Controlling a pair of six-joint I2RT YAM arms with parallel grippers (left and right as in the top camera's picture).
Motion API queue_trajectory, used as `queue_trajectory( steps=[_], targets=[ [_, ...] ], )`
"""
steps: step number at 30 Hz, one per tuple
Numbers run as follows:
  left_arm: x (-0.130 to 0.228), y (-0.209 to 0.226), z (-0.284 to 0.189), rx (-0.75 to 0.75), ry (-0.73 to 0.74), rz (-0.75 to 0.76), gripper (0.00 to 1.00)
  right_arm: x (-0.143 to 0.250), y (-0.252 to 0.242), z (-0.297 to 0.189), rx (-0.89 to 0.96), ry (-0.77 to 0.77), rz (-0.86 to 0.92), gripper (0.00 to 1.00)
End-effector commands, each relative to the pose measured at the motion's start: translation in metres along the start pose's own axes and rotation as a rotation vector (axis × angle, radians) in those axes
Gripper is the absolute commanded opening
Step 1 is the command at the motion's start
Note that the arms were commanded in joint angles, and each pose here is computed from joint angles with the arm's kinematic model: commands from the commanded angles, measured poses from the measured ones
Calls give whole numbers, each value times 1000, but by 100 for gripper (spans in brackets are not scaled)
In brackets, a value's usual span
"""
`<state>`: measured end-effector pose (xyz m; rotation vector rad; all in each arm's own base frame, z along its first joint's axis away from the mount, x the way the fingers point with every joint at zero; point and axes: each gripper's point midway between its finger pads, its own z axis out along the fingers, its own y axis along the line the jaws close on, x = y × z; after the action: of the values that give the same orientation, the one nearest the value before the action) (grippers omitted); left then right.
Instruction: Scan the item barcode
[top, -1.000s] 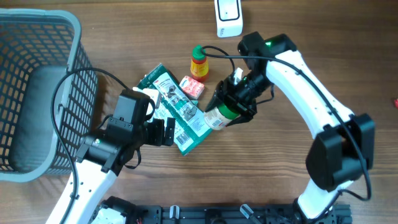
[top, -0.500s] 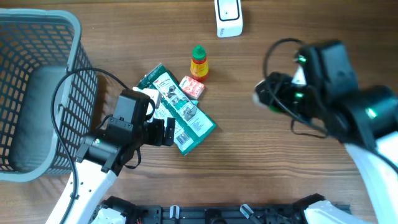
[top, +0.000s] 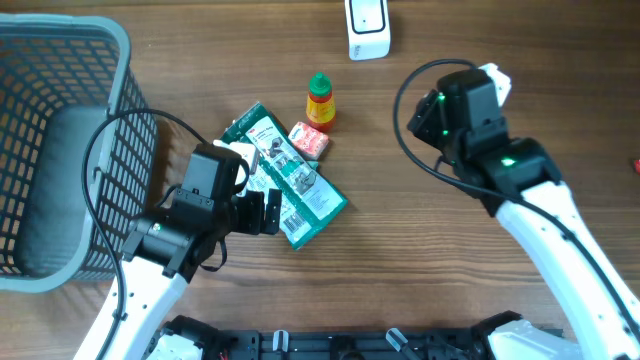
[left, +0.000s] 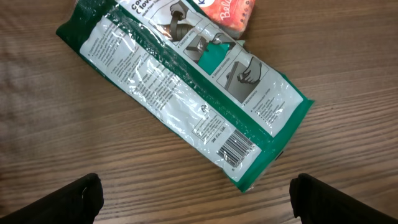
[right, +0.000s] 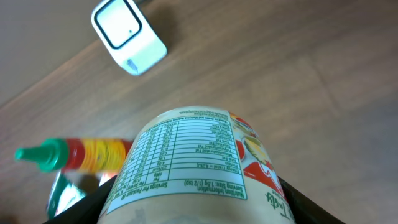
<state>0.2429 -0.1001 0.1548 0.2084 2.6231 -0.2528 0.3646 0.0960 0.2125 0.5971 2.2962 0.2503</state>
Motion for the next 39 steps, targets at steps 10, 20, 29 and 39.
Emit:
queue_trajectory(
  steps=[10,20,29,39],
  targets=[
    [1,-1,1,11,5,11,100,-15,22,82,6,-139,-199,36],
    [1,-1,1,12,5,11,100,-29,50,117,-61,-255,-344,32],
    [1,-1,1,12,5,11,100,-33,100,154,-257,-404,-507,32],
    [1,-1,1,11,5,11,100,-61,115,198,-310,-533,-529,32]
  ],
)
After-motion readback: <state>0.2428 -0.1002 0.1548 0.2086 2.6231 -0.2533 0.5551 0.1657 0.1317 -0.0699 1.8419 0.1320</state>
